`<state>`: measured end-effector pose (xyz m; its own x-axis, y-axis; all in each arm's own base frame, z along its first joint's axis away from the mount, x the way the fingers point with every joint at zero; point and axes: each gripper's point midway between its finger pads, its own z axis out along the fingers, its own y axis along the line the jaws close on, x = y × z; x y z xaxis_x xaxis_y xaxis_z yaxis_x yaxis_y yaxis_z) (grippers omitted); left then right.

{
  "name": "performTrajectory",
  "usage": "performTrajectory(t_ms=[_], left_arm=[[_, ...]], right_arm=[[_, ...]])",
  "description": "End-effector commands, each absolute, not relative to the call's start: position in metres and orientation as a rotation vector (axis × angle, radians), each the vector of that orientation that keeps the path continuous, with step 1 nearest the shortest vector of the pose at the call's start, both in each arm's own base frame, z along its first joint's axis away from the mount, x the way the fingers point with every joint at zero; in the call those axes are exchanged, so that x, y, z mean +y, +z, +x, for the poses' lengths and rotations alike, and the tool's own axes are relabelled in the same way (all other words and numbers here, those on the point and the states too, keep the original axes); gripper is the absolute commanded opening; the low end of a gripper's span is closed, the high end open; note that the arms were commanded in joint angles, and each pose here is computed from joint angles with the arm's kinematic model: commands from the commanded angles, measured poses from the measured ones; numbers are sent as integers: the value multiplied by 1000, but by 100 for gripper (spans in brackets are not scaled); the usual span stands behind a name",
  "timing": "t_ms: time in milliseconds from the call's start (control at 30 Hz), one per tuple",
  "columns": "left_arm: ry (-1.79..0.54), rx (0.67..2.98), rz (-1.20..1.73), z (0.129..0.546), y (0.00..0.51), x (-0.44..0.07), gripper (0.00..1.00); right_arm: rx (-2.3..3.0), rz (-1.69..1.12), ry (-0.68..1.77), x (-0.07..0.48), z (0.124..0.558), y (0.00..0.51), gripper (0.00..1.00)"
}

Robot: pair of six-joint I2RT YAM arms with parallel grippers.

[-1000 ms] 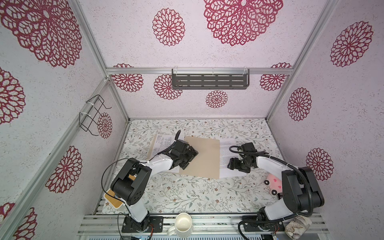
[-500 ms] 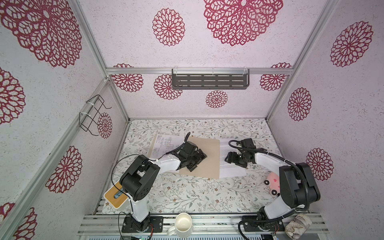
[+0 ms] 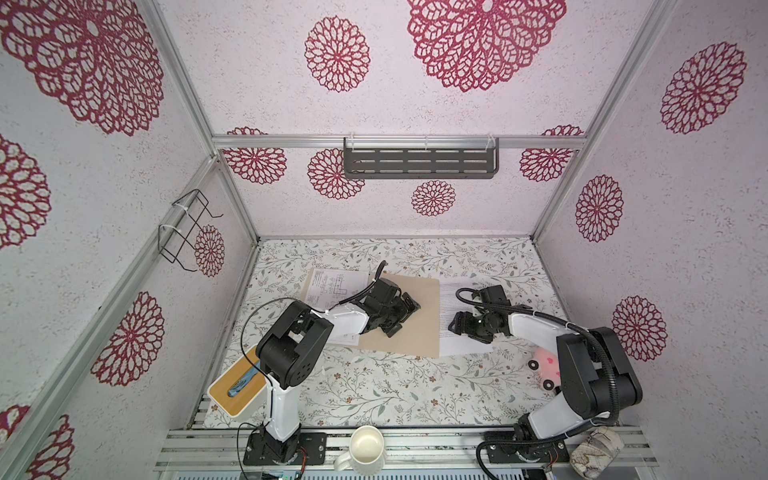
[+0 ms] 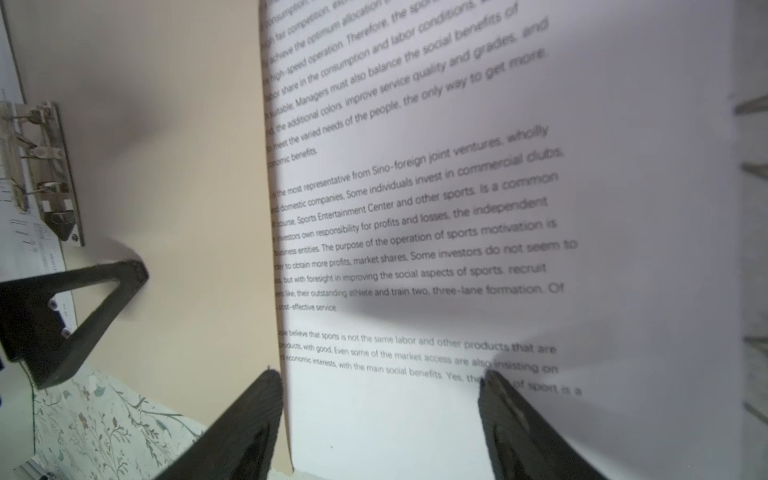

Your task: Put the files into the folder

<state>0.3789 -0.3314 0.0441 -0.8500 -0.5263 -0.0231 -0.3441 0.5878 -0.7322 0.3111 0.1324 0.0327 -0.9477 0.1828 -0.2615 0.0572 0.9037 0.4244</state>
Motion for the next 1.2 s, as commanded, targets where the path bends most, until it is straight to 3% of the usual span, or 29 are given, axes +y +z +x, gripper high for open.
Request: performTrajectory(t_ms=[0, 800, 1167], left_arm=[[-1041, 2593, -767, 391, 23, -317, 98], [-1055, 2547, -718, 458, 31, -321, 98], [-1000, 2544, -624, 424, 69, -339, 98]], right_arm=[[2892, 203, 585, 128, 276, 14, 77], [2946, 195, 581, 125, 234, 26, 77], [2715, 225, 492, 110, 292, 82, 87]])
